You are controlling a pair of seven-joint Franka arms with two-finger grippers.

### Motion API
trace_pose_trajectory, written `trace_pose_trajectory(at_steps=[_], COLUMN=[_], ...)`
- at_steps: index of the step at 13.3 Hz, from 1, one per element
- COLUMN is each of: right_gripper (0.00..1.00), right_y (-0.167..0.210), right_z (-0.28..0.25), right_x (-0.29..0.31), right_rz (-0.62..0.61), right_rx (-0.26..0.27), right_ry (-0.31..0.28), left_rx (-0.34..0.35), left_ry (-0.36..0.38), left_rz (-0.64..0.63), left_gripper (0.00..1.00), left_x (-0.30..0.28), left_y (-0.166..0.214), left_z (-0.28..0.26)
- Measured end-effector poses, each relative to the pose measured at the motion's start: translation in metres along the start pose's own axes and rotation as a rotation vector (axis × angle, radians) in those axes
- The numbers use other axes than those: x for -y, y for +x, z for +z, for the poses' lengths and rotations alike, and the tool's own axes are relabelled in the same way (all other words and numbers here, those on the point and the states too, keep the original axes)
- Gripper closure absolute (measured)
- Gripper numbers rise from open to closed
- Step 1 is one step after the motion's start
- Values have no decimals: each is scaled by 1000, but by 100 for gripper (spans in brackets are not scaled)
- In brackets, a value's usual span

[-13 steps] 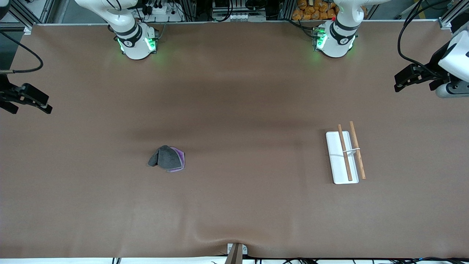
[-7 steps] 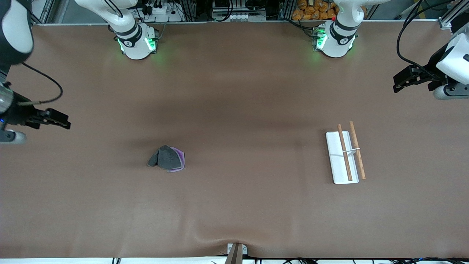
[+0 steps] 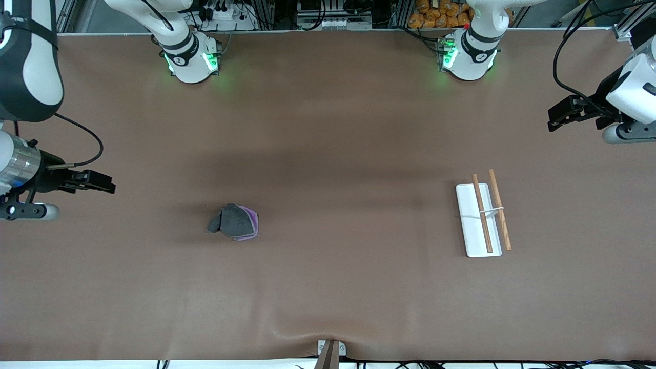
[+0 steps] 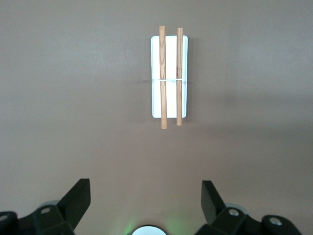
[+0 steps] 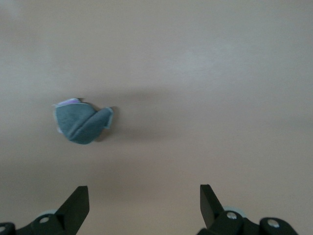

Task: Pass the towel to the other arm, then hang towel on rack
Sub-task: 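Reach the right gripper down to the crumpled grey towel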

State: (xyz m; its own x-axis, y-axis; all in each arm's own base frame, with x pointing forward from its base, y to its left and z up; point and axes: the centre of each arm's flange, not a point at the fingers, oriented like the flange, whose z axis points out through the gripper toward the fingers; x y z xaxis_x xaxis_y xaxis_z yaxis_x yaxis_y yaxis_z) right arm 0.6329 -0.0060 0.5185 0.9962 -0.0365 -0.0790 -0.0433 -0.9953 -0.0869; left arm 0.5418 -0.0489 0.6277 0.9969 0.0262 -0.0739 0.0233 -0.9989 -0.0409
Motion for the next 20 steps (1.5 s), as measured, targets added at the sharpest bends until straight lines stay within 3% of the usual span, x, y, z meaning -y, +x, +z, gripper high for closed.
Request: trace_pose_trajectory(at_steps=[5,10,13,16,20], right_gripper=[0,0,0,0,0], right_y=[15,33,46,52,65], right_z=[27,84,117,156,244], right_x=[-1,-1,-3,-4,-20], right_rz=[28,65,165,263,413], right_rx=[12,86,101,152,253], right_ry=[35,79,87,86,268], left_rx=[5,9,15,17,20], left_ry=[-1,-1,-1,-1,-1], left_rz=[-6,2,3,3,5], left_gripper=[0,0,0,0,0], left_x=[8,8,8,8,8], left_y=[1,2,3,3,4], left_z=[2,4,7,8,10])
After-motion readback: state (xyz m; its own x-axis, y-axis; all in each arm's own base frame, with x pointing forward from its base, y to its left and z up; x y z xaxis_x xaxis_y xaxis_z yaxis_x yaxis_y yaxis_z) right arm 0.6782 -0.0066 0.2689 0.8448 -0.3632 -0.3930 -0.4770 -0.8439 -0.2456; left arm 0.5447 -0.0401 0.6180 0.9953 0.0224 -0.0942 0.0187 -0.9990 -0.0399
